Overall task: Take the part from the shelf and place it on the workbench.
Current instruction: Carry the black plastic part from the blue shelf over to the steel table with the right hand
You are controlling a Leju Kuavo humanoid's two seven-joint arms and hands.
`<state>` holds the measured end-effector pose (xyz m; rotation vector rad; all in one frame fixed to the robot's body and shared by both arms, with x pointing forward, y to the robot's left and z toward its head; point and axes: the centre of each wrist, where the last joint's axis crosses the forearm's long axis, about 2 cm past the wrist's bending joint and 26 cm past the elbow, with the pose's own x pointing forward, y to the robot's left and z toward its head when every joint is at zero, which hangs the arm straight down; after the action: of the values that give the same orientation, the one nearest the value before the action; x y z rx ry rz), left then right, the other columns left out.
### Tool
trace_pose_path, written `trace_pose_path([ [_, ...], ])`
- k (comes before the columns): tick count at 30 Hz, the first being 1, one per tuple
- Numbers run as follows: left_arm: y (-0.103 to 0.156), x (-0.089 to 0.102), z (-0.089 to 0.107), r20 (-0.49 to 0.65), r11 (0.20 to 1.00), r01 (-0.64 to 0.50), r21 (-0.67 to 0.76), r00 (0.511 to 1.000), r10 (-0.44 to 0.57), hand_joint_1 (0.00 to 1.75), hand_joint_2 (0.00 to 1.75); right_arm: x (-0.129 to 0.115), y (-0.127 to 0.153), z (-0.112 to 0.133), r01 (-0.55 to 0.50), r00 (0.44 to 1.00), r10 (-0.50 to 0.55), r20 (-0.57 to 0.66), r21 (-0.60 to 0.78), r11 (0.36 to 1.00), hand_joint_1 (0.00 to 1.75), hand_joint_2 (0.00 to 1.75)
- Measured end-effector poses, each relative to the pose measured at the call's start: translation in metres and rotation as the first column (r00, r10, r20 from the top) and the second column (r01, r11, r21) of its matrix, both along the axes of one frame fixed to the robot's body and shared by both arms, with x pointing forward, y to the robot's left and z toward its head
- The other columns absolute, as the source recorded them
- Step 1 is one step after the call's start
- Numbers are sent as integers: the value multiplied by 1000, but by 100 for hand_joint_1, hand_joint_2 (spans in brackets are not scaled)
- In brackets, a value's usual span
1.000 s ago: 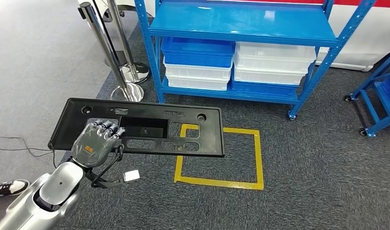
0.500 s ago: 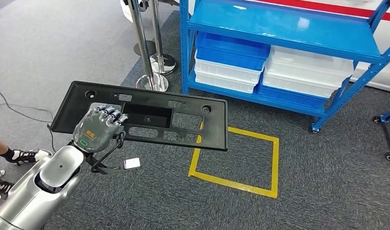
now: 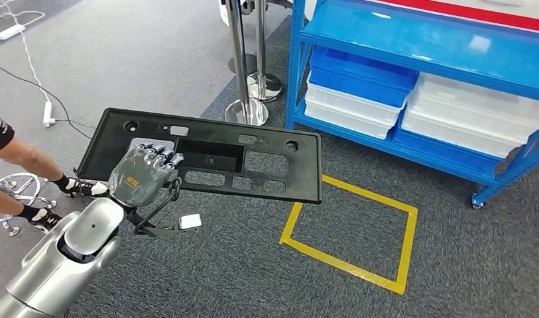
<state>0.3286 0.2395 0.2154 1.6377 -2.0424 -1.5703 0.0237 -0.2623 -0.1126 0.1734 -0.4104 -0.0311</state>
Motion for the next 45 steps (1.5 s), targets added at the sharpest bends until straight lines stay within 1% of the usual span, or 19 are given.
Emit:
trace_pose_path([
  [4, 0, 1, -1, -2, 1000, -15, -3, 1000, 15, 175, 175, 0, 0, 0, 2, 1000, -2, 0, 1, 1000, 0, 0],
  [10, 0, 4, 4, 8, 999, -37, -15, 999, 37, 175, 175, 3, 1, 0, 9, 1000, -9, 4, -3, 1000, 0, 0],
  [28, 1, 2, 4, 10, 999, -46, -22, 999, 46, 175, 175, 1, 2, 0, 12, 1000, -12, 2, -10, 1000, 0, 0],
  [31, 5, -1, 1, 15, 998, -57, -29, 998, 57, 175, 175, -2, 5, 0, 13, 1000, -13, -5, -18, 1000, 0, 0],
  [34, 15, -10, -7, 13, 998, -64, -24, 998, 65, 175, 175, -2, 11, 1, 11, 1000, -11, -9, -24, 1000, 0, 0],
  [36, 21, -13, -9, 19, 998, -63, -15, 998, 63, 175, 175, -1, 17, 1, 8, 1000, -8, -10, -23, 1000, 0, 0],
  [41, 27, -15, -7, 30, 999, -46, 13, 999, 46, 175, 175, 3, 24, 2, 6, 1000, -6, -9, -20, 1000, 0, 0],
  [45, 26, -11, 0, 40, 999, -45, 19, 998, 44, 175, 175, 5, 24, 2, 5, 1000, -5, -8, -16, 1000, 0, 0],
])
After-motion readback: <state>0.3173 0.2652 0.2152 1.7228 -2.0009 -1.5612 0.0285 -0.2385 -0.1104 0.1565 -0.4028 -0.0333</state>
